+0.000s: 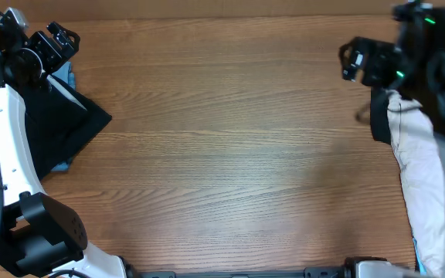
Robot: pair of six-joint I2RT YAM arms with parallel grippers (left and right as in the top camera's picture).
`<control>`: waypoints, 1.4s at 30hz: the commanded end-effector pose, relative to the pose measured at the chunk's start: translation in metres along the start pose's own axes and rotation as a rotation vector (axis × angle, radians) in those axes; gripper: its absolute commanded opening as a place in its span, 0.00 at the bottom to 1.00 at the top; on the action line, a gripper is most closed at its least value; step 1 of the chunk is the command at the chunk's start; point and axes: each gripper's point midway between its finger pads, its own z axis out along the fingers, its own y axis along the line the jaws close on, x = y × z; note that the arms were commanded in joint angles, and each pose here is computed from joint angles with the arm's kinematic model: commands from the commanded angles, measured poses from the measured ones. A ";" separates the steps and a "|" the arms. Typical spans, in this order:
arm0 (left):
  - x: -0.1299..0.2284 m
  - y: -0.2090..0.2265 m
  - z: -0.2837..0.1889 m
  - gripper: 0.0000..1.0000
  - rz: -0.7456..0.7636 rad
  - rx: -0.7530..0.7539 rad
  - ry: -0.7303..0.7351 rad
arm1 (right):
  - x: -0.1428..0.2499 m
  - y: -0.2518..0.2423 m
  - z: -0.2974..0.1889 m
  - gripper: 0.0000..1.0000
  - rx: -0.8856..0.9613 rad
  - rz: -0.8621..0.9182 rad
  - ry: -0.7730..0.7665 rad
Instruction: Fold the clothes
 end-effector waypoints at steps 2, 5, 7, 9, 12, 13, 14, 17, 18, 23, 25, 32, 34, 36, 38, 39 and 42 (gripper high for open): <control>0.001 0.001 0.003 1.00 -0.002 -0.005 0.004 | -0.010 0.019 -0.085 1.00 -0.039 -0.041 -0.200; 0.001 0.001 0.003 1.00 -0.002 -0.006 0.004 | -0.005 0.030 -0.142 1.00 -0.066 -0.068 -0.330; 0.001 0.001 0.003 1.00 -0.002 -0.006 0.004 | 0.003 0.036 -0.178 1.00 -0.083 -0.084 -0.409; 0.001 0.001 0.003 1.00 -0.002 -0.005 0.004 | 0.021 0.039 -0.213 1.00 -0.094 -0.096 -0.471; 0.001 0.001 0.003 1.00 -0.002 -0.006 0.005 | 0.057 0.039 -0.246 1.00 -0.115 -0.111 -0.543; 0.001 0.001 0.003 1.00 -0.002 -0.006 0.004 | 0.068 0.038 -0.249 1.00 -0.119 -0.112 -0.551; 0.001 0.001 0.003 1.00 -0.002 -0.005 0.004 | 0.082 0.036 -0.251 1.00 -0.121 -0.112 -0.557; 0.001 0.001 0.003 1.00 -0.002 -0.005 0.004 | 0.119 0.026 -0.241 1.00 -0.120 -0.111 -0.555; 0.001 0.001 0.003 1.00 -0.002 -0.005 0.004 | 0.128 0.023 -0.235 1.00 -0.121 -0.111 -0.554; 0.001 0.001 0.003 1.00 -0.002 -0.006 0.004 | 0.155 0.009 -0.191 1.00 -0.150 -0.058 -0.591; 0.001 0.001 0.003 1.00 -0.002 -0.006 0.004 | 0.161 0.005 -0.174 1.00 -0.165 -0.044 -0.616; 0.001 0.001 0.003 1.00 -0.002 -0.006 0.004 | 0.154 -0.005 -0.115 1.00 -0.214 -0.061 -0.781; 0.001 0.001 0.003 1.00 -0.002 -0.006 0.004 | 0.148 -0.007 -0.102 1.00 -0.229 -0.073 -0.836; 0.001 0.001 0.003 1.00 -0.002 -0.006 0.004 | 0.145 -0.008 -0.090 1.00 -0.241 -0.081 -0.882; 0.001 0.001 0.003 1.00 -0.002 -0.005 0.004 | 0.145 -0.011 -0.077 1.00 -0.253 -0.092 -0.930; 0.001 0.001 0.003 1.00 -0.002 -0.005 0.004 | 0.148 -0.014 -0.067 1.00 -0.257 -0.095 -0.947; 0.001 0.001 0.003 1.00 -0.002 -0.006 0.004 | 0.157 -0.021 -0.048 1.00 -0.250 -0.090 -0.941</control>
